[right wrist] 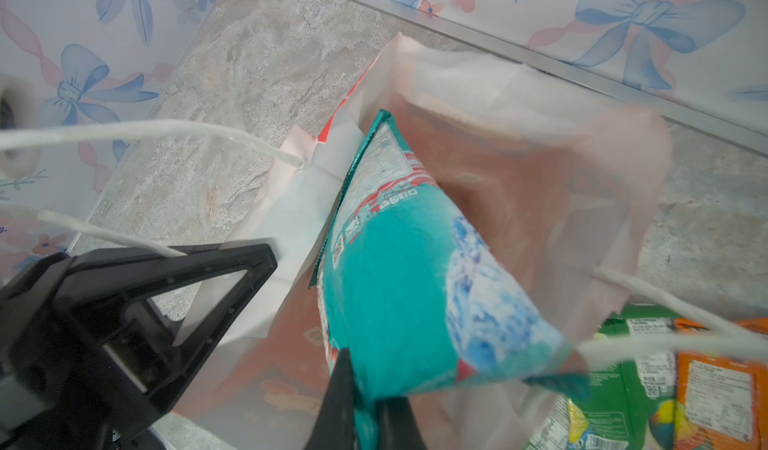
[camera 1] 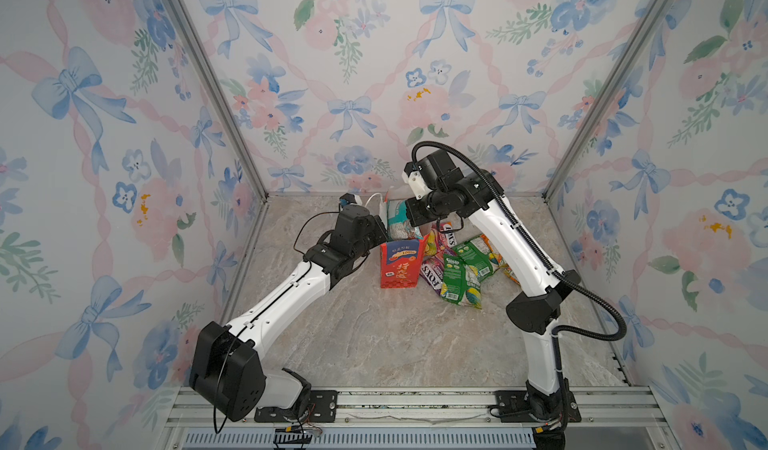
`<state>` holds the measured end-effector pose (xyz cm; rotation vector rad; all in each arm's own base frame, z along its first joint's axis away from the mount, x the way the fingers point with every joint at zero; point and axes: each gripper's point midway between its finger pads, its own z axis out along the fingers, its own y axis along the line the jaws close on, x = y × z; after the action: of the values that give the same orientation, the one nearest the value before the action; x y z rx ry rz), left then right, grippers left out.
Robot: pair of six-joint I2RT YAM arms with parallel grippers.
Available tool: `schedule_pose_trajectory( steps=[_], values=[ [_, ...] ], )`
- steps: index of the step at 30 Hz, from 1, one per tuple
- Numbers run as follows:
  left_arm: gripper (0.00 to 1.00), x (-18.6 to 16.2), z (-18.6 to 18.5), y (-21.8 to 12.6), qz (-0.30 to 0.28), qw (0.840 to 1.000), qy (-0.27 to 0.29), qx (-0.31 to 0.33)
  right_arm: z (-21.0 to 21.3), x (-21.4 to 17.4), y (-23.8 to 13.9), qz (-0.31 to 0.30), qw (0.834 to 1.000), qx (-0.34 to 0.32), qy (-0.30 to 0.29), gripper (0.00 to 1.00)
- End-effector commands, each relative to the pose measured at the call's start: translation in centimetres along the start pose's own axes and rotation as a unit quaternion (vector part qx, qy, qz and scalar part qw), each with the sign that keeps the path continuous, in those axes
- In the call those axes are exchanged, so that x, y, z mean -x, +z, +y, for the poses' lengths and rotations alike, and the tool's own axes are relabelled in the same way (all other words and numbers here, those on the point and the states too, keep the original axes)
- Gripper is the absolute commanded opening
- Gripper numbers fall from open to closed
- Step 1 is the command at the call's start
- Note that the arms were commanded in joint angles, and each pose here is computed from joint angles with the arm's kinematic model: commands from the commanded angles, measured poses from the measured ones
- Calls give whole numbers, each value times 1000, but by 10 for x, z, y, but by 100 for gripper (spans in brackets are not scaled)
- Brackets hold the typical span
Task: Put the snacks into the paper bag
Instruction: 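Lower the teal packet into the paper bag and open the right gripper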
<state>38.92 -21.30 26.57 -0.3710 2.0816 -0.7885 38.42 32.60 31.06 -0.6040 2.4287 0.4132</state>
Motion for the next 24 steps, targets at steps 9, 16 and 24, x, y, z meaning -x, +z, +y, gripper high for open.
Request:
schedule_pose_trajectory(
  steps=[9, 16, 24],
  values=[
    [0, 2, -9, 1, -2, 1000, -5, -17, -5, 27, -20, -56, 996, -11, 62, 0],
    [0, 2, -9, 1, -3, 1000, -5, -16, -7, 29, -19, -65, 994, -17, 90, 0],
    [0, 2, -9, 2, -2, 1000, -6, -18, -10, 31, -9, -70, 990, -22, 118, 0]
  ],
)
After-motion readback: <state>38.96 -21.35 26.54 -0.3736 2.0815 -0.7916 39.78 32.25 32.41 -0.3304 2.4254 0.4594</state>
